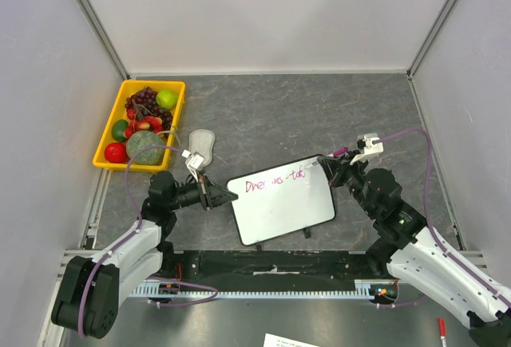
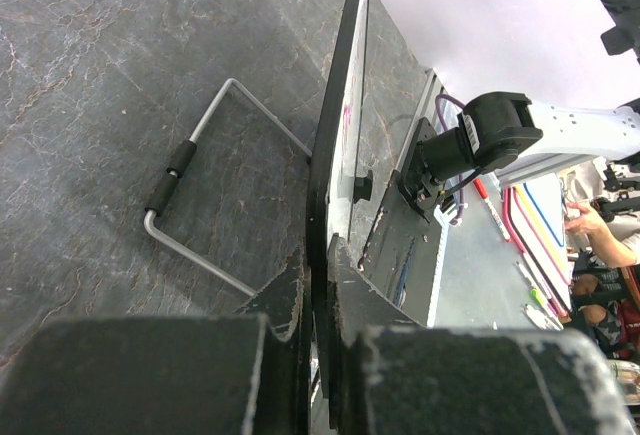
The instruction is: Write a sentence on the whiteboard
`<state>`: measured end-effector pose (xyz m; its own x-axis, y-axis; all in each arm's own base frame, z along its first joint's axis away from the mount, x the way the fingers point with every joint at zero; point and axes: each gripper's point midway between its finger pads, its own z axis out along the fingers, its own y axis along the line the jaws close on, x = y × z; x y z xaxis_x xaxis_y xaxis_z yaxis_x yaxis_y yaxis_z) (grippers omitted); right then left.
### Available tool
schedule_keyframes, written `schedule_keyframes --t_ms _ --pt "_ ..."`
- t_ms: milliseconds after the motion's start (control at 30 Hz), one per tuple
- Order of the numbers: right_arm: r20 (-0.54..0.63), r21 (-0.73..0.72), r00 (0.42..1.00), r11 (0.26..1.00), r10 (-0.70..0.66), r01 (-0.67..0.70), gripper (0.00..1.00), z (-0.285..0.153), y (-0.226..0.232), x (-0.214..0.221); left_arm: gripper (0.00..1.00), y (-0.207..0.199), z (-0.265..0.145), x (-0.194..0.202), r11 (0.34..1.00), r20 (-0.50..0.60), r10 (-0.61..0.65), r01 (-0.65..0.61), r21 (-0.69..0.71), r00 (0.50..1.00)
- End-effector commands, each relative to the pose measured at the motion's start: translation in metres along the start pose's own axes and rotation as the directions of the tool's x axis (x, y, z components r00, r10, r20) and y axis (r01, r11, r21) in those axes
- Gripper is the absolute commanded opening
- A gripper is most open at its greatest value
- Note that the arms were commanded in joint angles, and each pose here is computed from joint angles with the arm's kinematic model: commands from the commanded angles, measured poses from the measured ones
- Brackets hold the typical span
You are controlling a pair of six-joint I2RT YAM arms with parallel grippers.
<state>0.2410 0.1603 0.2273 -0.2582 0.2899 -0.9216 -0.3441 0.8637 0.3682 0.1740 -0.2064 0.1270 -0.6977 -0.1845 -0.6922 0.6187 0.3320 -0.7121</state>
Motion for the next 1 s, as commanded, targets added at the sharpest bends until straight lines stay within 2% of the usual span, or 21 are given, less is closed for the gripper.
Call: schedule_keyframes --t_ms 0,567,967 --pt "0.003 0.011 1.0 1.0 -0.016 0.016 0.0 0.001 -0.004 0.001 0.02 0.002 0.0 -0.004 0.995 0.016 0.095 -0.095 0.001 0.995" --pt "-0.038 0.044 0.999 0.999 -0.027 0.029 0.0 0.004 -0.014 0.021 0.02 0.002 0.0 -0.004 0.995 0.017 0.095 -0.095 -0.001 0.995" --pt "0.007 0.111 1.0 0.994 -0.024 0.023 0.0 0.004 -0.022 0.005 0.02 0.002 0.0 -0.004 0.995 0.018 0.096 -0.096 0.0 0.995"
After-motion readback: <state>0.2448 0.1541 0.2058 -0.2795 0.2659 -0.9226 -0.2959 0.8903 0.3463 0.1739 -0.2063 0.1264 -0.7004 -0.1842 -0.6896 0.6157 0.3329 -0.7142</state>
